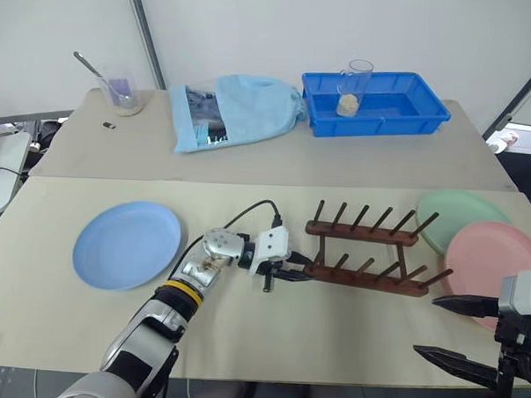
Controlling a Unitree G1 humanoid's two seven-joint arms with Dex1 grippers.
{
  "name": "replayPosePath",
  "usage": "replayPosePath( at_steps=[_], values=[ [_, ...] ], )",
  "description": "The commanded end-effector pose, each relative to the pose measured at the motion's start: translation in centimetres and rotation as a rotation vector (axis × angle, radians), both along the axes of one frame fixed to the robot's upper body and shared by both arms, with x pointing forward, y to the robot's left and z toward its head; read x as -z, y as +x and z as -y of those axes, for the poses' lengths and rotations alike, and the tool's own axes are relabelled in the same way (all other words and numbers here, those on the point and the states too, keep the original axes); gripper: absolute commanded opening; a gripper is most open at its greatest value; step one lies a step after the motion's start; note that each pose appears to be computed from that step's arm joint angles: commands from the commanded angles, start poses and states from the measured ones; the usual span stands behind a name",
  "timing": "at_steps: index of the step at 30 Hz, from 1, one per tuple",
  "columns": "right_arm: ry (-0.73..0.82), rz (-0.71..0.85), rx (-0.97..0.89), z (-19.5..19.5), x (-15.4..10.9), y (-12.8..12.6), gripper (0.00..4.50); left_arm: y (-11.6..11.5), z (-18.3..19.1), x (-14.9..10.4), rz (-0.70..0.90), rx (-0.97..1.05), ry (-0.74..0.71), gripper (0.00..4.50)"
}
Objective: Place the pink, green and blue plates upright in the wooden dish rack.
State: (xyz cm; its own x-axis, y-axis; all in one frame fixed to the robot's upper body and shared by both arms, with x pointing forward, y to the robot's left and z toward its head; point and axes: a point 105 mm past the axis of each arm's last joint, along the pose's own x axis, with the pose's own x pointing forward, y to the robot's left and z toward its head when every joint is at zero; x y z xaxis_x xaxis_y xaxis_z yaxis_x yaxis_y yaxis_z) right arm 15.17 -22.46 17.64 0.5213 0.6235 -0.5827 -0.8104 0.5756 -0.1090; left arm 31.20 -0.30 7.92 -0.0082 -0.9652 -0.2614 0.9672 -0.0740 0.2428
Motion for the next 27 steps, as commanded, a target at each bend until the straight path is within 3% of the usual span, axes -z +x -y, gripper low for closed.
replayPosePath(
  at_steps=[1, 3, 4, 8, 13, 16, 22, 23, 27],
  values=[
    [-0.019, 0.049, -0.001, -0.1, -0.7, -0.1, 4.50, 0.5, 0.2, -0.6, 0.030, -0.008, -0.022, 0.85],
    [-0.020, 0.052, 0.003, -0.1, -0.7, 0.0, 4.50, 0.9, -0.2, -1.0, 0.032, -0.030, -0.040, 1.93],
    [-0.020, 0.053, 0.005, 0.0, -0.7, 0.0, 4.50, 1.0, -0.5, -1.2, 0.041, -0.035, -0.043, 2.11],
    [-0.030, 0.062, 0.014, 0.2, -0.6, 0.4, 4.50, 0.8, -2.1, -2.0, 0.080, -0.044, -0.044, 3.87],
    [-0.080, 0.068, 0.037, 0.7, -0.2, 1.4, 4.50, -1.0, -4.3, -3.8, 0.103, 0.001, -0.022, 3.87],
    [-0.135, 0.061, 0.051, 1.2, 0.7, 2.4, 4.50, -3.6, -5.3, -3.8, 0.036, 0.080, 0.038, 3.07],
    [-0.221, 0.019, 0.021, 1.5, 2.9, 3.5, 2.62, -5.6, -4.5, -1.5, -0.006, 0.088, 0.115, 0.29],
    [-0.239, 0.022, 0.016, 1.5, 3.2, 3.9, 2.29, -5.7, -4.1, -1.1, -0.003, 0.084, 0.126, 0.00],
    [-0.297, 0.055, 0.014, 1.6, 4.2, 5.6, 0.92, -4.8, -2.2, 0.1, 0.020, 0.006, 0.137, 0.00]
  ],
)
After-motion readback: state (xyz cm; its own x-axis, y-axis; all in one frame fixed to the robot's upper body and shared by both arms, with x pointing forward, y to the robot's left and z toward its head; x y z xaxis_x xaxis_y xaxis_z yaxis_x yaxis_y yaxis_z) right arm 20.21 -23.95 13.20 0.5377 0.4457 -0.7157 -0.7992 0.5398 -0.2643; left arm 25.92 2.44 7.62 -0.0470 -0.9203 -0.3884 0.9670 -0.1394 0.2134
